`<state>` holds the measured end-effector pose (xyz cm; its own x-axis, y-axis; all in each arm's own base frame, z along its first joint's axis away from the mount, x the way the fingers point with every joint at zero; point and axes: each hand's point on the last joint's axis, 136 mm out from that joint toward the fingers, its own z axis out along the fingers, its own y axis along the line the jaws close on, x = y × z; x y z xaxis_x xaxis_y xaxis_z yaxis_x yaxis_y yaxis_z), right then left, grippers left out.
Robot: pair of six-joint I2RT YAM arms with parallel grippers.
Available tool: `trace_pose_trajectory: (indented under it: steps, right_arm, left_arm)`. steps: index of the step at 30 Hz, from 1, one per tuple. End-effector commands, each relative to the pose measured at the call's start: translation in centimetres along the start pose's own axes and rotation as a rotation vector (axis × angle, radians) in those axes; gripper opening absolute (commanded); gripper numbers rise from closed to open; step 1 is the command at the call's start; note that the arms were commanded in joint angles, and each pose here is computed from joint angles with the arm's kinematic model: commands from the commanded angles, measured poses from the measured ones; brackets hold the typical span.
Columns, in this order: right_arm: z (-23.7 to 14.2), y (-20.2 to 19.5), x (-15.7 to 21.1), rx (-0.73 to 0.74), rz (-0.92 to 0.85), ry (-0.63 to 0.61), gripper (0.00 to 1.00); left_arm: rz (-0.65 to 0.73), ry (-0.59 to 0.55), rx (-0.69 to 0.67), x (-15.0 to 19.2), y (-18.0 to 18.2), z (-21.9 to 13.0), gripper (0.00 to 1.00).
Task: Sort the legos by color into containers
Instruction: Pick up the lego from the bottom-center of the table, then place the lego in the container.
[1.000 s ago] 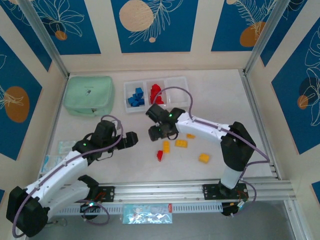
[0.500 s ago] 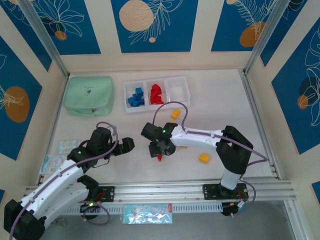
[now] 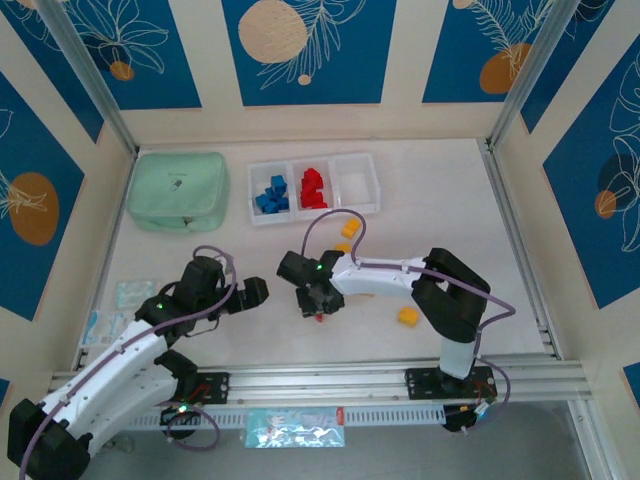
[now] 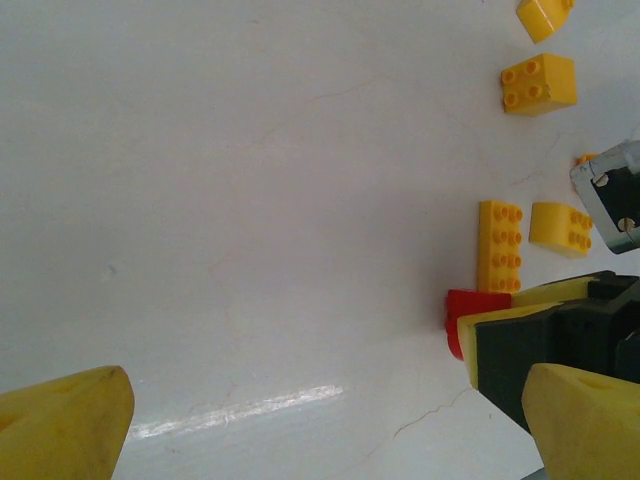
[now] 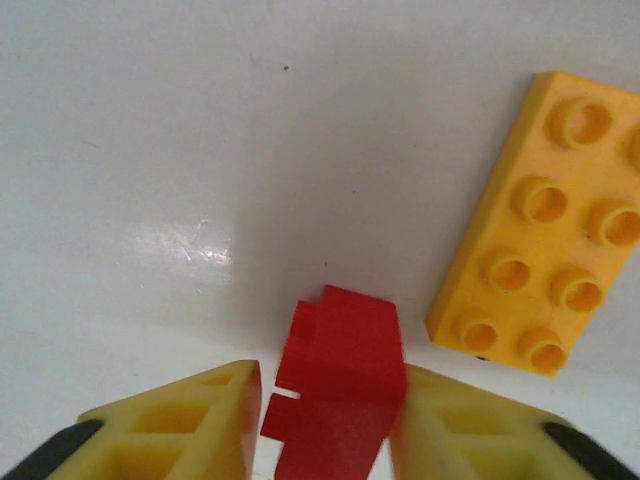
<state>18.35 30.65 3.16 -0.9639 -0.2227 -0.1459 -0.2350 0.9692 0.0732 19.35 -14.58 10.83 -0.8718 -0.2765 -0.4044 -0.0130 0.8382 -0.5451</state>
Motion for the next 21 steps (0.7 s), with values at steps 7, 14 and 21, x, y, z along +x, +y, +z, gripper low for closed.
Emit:
trace_pose_trajectory:
  steps: [7,14,21]
  right_arm:
    - [-1.5,0.4,-1.0,-0.04,-0.036,-0.044,0.26]
    - [-4.8,0.6,-4.3,-0.107,-0.047,-0.138,0.23]
    - [-7.7,-1.3,-11.3,-0.127,-0.01,-0.264,0.23]
  left_arm:
    - [-0.01,-0.026,-0.007,-0.7,0.0,-0.4,0.99]
    - [0.004,-0.053,0.014,-2.0,-1.1,-0.3,0.99]
    - [0.018,-0.088,0.006,-4.0,-2.1,-0.2,0.99]
